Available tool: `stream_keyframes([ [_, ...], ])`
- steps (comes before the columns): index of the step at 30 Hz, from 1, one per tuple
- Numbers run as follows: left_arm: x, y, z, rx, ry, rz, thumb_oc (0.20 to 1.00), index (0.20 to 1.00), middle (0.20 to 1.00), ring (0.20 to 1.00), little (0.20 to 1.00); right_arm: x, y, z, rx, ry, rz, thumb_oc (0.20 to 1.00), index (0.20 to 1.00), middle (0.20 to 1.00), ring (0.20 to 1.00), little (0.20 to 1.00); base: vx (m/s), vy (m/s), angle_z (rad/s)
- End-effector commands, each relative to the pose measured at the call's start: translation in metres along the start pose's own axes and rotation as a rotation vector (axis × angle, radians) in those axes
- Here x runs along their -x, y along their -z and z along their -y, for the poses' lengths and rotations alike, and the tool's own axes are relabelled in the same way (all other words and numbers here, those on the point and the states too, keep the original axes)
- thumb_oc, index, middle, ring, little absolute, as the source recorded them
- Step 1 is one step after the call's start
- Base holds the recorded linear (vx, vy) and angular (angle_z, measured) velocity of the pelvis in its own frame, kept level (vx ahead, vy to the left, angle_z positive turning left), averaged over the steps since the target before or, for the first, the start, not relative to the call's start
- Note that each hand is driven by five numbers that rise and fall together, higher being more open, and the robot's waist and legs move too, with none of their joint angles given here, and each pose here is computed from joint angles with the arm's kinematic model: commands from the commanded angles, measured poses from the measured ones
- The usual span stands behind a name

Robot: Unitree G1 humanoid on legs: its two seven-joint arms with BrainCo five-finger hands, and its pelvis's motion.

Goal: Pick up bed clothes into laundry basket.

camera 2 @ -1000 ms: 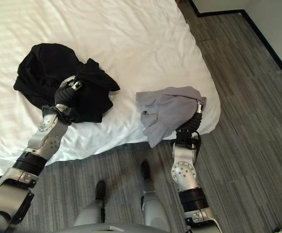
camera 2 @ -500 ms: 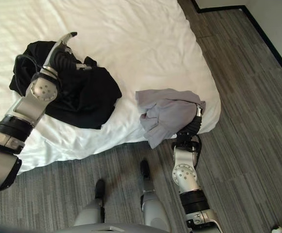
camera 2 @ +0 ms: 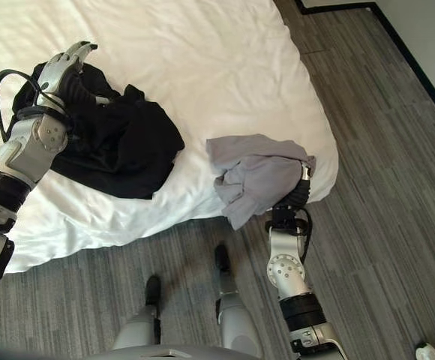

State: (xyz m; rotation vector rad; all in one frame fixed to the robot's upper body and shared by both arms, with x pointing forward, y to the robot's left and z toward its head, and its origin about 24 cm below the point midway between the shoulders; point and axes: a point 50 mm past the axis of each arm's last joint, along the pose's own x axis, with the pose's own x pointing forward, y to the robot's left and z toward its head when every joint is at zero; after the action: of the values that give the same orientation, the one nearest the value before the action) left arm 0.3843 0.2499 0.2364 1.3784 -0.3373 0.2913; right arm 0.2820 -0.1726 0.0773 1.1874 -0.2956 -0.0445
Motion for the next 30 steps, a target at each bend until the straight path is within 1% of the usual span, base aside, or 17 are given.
stream_keyframes([
  [1, -0.01, 0.01, -0.037, -0.117, -0.098, -0.016, 1.0, 1.0, 1.0, 1.0, 1.0, -0.012, -0.029, -0.03, 0.047, -0.186, 0.106, 0.2, 0.2, 0.2, 0.2, 0.2, 0.0, 0.0, 0.0],
  [5, -0.015, 0.022, -0.033, -0.192, -0.028, -0.093, 1.0, 1.0, 1.0, 1.0, 1.0, -0.013, -0.023, -0.034, 0.032, -0.2, 0.082, 0.2, 0.2, 0.2, 0.2, 0.2, -0.02, -0.004, -0.01],
  [11, -0.021, 0.025, -0.039, -0.203, -0.029, -0.123, 1.0, 1.0, 1.0, 1.0, 1.0, -0.014, -0.02, -0.04, 0.042, -0.238, 0.054, 0.2, 0.2, 0.2, 0.2, 0.2, -0.01, -0.002, -0.01],
  [14, -0.024, 0.024, -0.037, -0.215, -0.015, -0.14, 1.0, 1.0, 1.0, 1.0, 1.0, -0.015, -0.021, -0.043, 0.047, -0.254, 0.052, 0.2, 0.2, 0.2, 0.2, 0.2, -0.02, 0.004, 0.0],
  [19, -0.033, 0.025, -0.04, -0.3, 0.0, -0.198, 1.0, 1.0, 1.0, 1.0, 1.0, -0.02, -0.025, -0.055, 0.071, -0.3, 0.077, 0.2, 0.2, 0.2, 0.2, 0.2, -0.02, 0.001, 0.01],
  [20, -0.03, 0.03, -0.031, -0.338, 0.04, -0.229, 1.0, 1.0, 1.0, 1.0, 1.0, -0.02, -0.024, -0.056, 0.066, -0.299, 0.077, 0.2, 0.2, 0.2, 0.2, 0.2, 0.0, 0.008, 0.07],
  [22, -0.031, 0.03, -0.032, -0.339, 0.039, -0.228, 1.0, 1.0, 1.0, 1.0, 1.0, -0.02, -0.024, -0.056, 0.066, -0.299, 0.078, 0.2, 0.2, 0.2, 0.2, 0.2, -0.01, 0.007, -0.01],
  [24, -0.016, 0.05, -0.008, -0.379, 0.164, -0.309, 1.0, 1.0, 1.0, 1.0, 1.0, -0.02, -0.02, -0.057, 0.069, -0.301, 0.064, 0.2, 0.2, 0.2, 0.2, 0.2, -0.01, 0.009, -0.09],
  [25, -0.016, 0.05, -0.008, -0.378, 0.164, -0.309, 1.0, 1.0, 1.0, 1.0, 1.0, -0.02, -0.02, -0.057, 0.069, -0.301, 0.063, 0.2, 0.2, 0.2, 0.2, 0.2, 0.0, 0.022, -0.07],
  [26, 0.002, 0.067, 0.016, -0.391, 0.274, -0.376, 1.0, 1.0, 1.0, 1.0, 1.0, -0.019, -0.017, -0.056, 0.07, -0.306, 0.047, 0.2, 0.2, 0.2, 0.2, 0.2, 0.0, 0.025, -0.04],
  [27, 0.008, 0.071, 0.026, -0.375, 0.308, -0.395, 1.0, 1.0, 1.0, 1.0, 1.0, -0.018, -0.016, -0.057, 0.069, -0.313, 0.04, 0.2, 0.2, 0.2, 0.2, 0.2, 0.0, 0.025, -0.03],
  [28, 0.009, 0.071, 0.026, -0.374, 0.309, -0.395, 0.702, 0.702, 0.702, 0.702, 0.702, -0.018, -0.016, -0.057, 0.069, -0.313, 0.04, 0.2, 0.2, 0.2, 0.2, 0.2, 0.0, 0.0, 0.0],
  [29, 0.018, 0.075, 0.04, -0.353, 0.354, -0.417, 0.2, 0.2, 0.2, 0.2, 0.2, -0.018, -0.015, -0.058, 0.075, -0.322, 0.034, 0.2, 0.2, 0.2, 0.2, 0.2, 0.0, 0.015, -0.05],
  [30, 0.024, 0.076, 0.05, -0.298, 0.383, -0.434, 0.2, 0.2, 0.2, 0.2, 0.2, -0.018, -0.015, -0.058, 0.078, -0.329, 0.032, 0.2, 0.2, 0.2, 0.2, 0.2, 0.01, 0.023, -0.05],
])
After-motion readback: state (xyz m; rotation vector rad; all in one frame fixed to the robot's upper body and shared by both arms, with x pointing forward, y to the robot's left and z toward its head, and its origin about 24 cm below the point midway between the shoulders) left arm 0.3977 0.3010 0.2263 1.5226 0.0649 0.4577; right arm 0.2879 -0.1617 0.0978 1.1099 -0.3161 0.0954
